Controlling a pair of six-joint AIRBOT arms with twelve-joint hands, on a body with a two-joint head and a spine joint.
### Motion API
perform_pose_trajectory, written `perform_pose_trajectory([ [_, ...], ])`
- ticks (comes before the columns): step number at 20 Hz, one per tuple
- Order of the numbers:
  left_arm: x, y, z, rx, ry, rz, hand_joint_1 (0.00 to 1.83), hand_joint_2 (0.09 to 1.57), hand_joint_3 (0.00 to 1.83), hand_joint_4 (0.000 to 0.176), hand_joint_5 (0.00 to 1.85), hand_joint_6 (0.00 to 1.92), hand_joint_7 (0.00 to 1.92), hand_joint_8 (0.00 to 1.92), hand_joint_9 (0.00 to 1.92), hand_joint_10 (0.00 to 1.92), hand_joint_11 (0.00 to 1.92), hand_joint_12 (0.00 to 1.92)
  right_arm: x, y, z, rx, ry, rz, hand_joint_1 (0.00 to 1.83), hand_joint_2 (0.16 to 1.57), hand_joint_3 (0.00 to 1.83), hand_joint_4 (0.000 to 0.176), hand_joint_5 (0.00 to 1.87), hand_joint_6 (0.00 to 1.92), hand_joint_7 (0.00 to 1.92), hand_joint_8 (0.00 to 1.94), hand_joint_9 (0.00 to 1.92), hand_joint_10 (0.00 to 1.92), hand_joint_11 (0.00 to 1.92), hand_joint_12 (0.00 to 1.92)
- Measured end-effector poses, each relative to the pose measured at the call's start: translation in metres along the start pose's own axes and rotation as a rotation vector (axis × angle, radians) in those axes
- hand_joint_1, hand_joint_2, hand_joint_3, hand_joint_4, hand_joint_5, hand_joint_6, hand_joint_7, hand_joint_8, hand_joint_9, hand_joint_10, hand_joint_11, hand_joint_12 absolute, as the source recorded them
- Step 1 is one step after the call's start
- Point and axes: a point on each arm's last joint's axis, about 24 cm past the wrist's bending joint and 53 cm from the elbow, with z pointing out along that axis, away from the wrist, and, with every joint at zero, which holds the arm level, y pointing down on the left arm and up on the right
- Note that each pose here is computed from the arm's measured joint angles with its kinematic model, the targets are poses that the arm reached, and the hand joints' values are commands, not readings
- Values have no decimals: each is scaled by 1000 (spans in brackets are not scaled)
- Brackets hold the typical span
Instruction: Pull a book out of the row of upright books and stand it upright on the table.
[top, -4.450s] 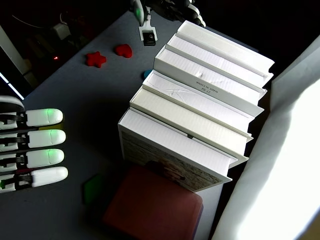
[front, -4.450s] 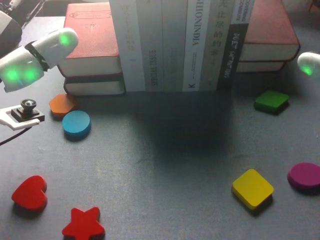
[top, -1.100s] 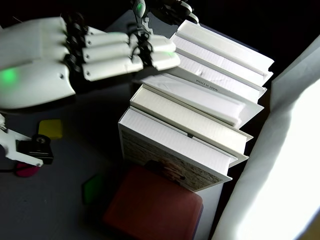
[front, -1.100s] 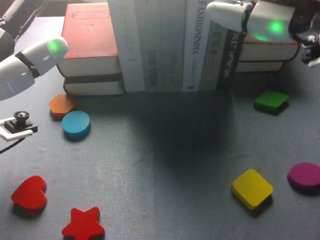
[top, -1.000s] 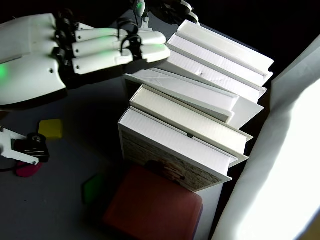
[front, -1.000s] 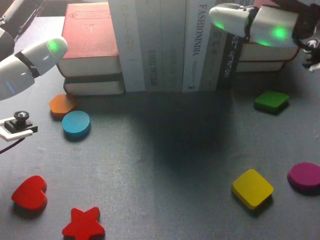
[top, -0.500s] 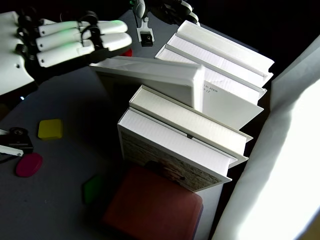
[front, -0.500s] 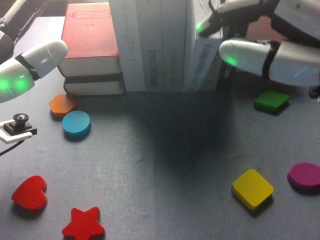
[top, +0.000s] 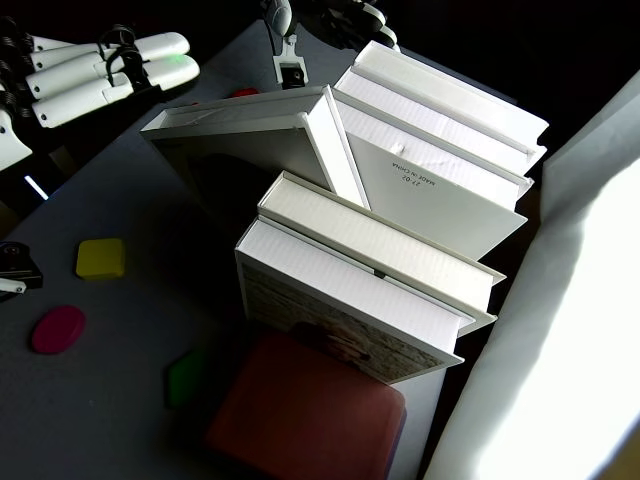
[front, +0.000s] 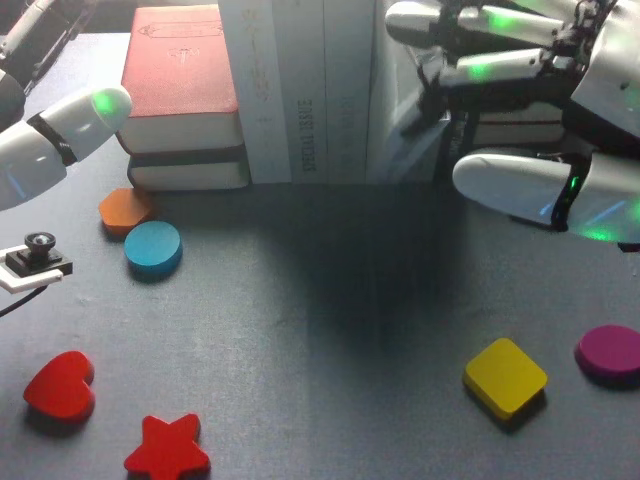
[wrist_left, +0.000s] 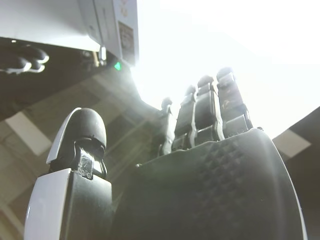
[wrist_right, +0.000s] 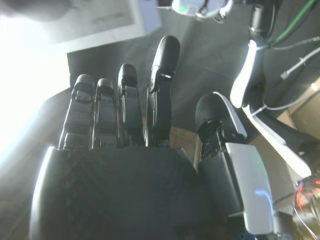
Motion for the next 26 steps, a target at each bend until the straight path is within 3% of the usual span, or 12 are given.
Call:
perform_pose_trajectory([
  [8,-1,-1,0,5,-5,0,266,1330,0,85,30,5,0,0,0,0,0,0,-30,-15,-7,26,-33,-11,1007,1168,0,42,0,0,0,0,0,0,0,0],
  [9,-2,-1,0,3,-9,-1,251,1332,0,87,24,1,0,0,0,0,0,0,-33,-16,-8,34,-21,-35,1097,1161,0,81,0,0,0,0,0,0,5,2],
  [11,-2,-1,0,4,-8,-1,261,1330,0,83,26,2,0,0,0,0,0,0,-42,-13,-1,35,-7,-84,1099,1139,0,51,0,0,0,0,0,0,14,9],
  [14,-2,0,-2,1,-6,1,278,1334,1,71,37,5,0,0,0,0,0,0,-47,-6,12,30,43,-166,1137,1138,0,63,0,0,0,0,0,0,0,0],
  [15,-4,3,-3,-9,-14,1,280,1333,0,85,29,1,0,0,0,0,0,0,-42,-6,20,39,99,-221,1176,1120,0,125,0,0,0,0,0,0,0,0],
  [18,-5,5,-4,-19,-16,2,291,1335,0,77,36,3,0,0,0,0,0,0,-42,-6,31,58,169,-316,1119,1127,0,148,0,0,0,0,0,0,0,0],
  [20,-5,5,-4,-18,-14,3,263,1336,1,81,32,1,0,0,0,0,0,0,-48,-3,38,65,184,-359,1094,1122,0,100,0,0,0,0,0,0,0,0],
  [21,-4,5,-4,-18,-13,3,267,1331,0,89,36,1,0,0,0,0,0,0,-44,-5,38,75,213,-385,1117,1111,0,27,0,0,0,0,0,0,0,0],
  [22,-5,5,-4,-18,-14,3,260,1333,0,92,34,1,0,0,0,0,0,0,-39,-8,38,86,243,-420,1171,1090,0,13,0,0,0,0,0,0,0,0],
  [23,-5,5,-4,-19,-15,3,257,1333,0,103,34,0,0,0,0,0,0,0,-36,-11,38,98,267,-453,1227,1078,0,50,0,0,0,0,0,0,0,0],
  [25,-4,5,-4,-19,-13,3,265,1337,1,95,35,4,0,0,0,0,0,0,-37,-13,43,114,282,-504,1232,1070,0,24,0,0,0,0,0,0,0,0],
  [26,-4,5,-4,-19,-13,3,279,1338,1,91,37,4,0,0,0,0,0,0,-37,-12,44,117,286,-511,1250,1063,0,61,0,0,0,0,0,0,0,0],
])
